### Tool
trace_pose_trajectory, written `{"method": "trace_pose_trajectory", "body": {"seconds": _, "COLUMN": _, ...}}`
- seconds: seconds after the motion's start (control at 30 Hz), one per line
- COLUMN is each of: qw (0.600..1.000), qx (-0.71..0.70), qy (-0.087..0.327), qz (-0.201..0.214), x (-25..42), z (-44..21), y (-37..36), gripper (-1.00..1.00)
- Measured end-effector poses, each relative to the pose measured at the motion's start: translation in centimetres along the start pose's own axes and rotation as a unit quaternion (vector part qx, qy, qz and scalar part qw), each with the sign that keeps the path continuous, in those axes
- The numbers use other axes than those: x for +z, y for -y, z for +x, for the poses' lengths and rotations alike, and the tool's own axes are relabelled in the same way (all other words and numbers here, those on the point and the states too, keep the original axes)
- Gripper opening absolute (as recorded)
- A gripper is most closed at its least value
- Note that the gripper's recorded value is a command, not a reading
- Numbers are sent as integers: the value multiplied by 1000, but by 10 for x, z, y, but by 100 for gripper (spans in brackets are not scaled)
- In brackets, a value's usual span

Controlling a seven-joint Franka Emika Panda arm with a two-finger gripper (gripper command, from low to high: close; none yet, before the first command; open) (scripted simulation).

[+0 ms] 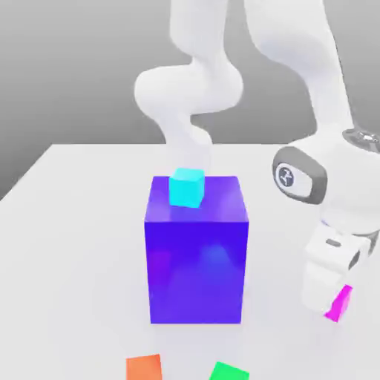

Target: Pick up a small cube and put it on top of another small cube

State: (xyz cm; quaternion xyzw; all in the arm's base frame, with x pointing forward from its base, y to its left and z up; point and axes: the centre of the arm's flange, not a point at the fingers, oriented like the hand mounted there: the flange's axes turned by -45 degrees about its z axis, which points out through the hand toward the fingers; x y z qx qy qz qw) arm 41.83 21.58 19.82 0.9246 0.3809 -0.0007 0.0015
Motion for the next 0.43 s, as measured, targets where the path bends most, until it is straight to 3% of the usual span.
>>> {"method": "trace_pose_trajectory", "body": {"seconds": 0.2, "qw": 987, "qx": 163, "qy": -1, "qz": 2, "x": -32, "z": -27, "y": -171, "gripper": -100}}
{"method": "trace_pose_trajectory", "body": {"seconds": 0.3, "qw": 983, "qx": 182, "qy": -1, "qz": 2, "x": 3, "z": -34, "y": -191, "gripper": -100}}
{"method": "trace_pose_trajectory", "body": {"seconds": 0.33, "qw": 983, "qx": 184, "qy": -1, "qz": 2, "x": 14, "z": -35, "y": -193, "gripper": 100}}
{"method": "trace_pose_trajectory", "body": {"seconds": 0.43, "qw": 983, "qx": 184, "qy": -1, "qz": 2, "x": 14, "z": -35, "y": -193, "gripper": 100}}
